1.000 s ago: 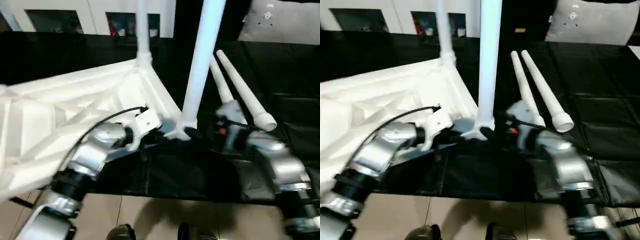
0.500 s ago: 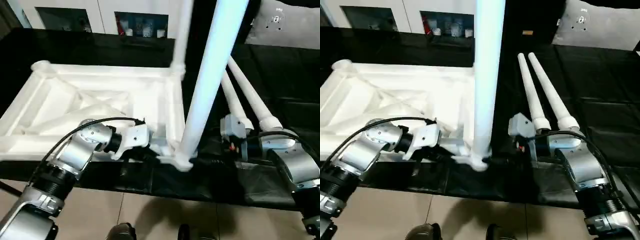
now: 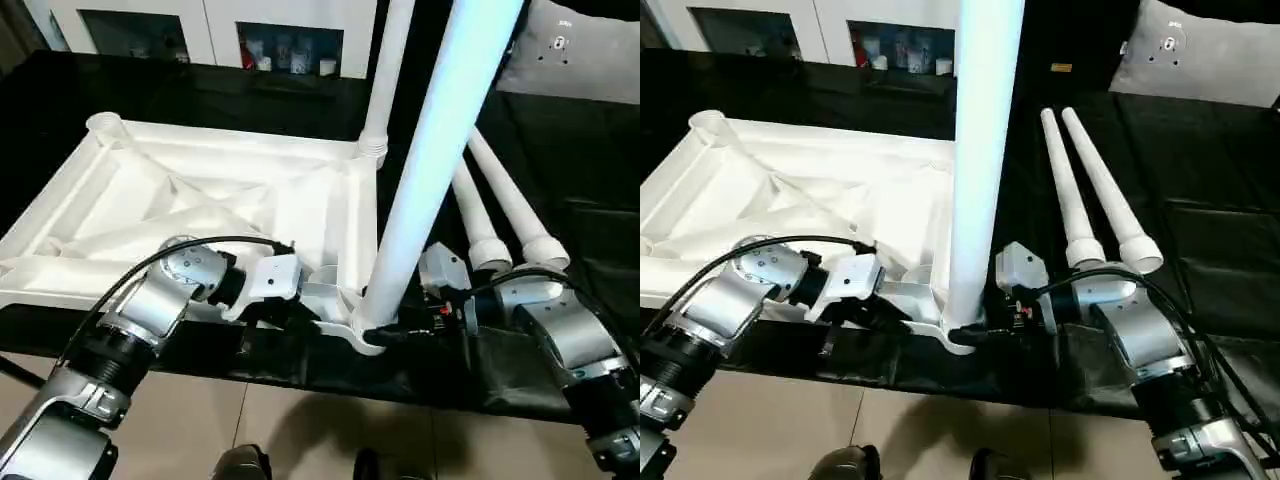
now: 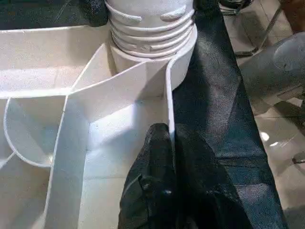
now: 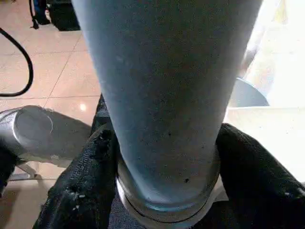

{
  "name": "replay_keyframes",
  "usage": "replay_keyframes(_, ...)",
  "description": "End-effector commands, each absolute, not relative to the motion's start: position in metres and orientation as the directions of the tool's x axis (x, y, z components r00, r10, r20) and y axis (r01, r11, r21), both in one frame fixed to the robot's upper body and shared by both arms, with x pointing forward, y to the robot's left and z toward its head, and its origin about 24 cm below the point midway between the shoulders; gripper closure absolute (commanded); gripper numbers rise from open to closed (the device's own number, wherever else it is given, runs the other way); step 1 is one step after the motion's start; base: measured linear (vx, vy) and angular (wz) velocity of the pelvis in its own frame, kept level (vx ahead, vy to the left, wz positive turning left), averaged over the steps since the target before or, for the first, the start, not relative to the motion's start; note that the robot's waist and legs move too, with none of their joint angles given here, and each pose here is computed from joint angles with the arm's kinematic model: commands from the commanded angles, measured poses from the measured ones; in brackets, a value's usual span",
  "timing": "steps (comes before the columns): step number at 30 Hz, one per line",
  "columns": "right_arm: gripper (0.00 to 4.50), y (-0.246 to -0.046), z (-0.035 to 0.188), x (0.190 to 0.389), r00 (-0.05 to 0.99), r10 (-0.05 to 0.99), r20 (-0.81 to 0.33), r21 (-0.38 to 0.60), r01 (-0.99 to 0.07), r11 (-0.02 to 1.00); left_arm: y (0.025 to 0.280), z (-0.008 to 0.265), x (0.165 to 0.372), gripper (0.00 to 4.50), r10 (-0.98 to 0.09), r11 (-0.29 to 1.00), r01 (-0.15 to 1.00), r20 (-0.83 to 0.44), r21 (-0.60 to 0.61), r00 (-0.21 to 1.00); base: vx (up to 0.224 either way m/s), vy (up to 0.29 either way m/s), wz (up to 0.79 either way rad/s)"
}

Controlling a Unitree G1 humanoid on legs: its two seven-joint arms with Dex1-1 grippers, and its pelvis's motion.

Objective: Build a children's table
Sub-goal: Rotate leg to tighten

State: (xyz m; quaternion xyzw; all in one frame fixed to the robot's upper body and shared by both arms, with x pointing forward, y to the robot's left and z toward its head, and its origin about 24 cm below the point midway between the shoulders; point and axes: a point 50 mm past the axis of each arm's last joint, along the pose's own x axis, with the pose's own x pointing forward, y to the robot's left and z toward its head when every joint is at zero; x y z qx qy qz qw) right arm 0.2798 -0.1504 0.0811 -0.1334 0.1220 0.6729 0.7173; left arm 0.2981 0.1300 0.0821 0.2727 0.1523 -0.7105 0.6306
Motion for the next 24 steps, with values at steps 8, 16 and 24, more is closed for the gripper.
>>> replay_keyframes(8,1.82,-0.147,0.081,0.276,0.094,0.954,-0.284,0.077,-0.990,0.120,0.120,0.090,0.302,4.50,-0.851,-0.099,0.986,-0.524,0.133,-0.015,0.000,0.000,0.00)
replay_keyframes(16,1.86,-0.116,0.067,0.291,0.434,0.857,-0.277,0.145,-0.863,0.484,0.093,0.096,0.317,4.50,-0.863,0.326,0.943,-0.385,0.067,0.326,0.000,0.000,0.00)
replay_keyframes(24,1.86,-0.094,0.067,0.312,0.679,0.671,-0.298,0.126,-0.669,0.733,0.070,0.103,0.331,4.50,-0.742,0.576,0.811,-0.351,0.100,0.571,0.000,0.000,0.00)
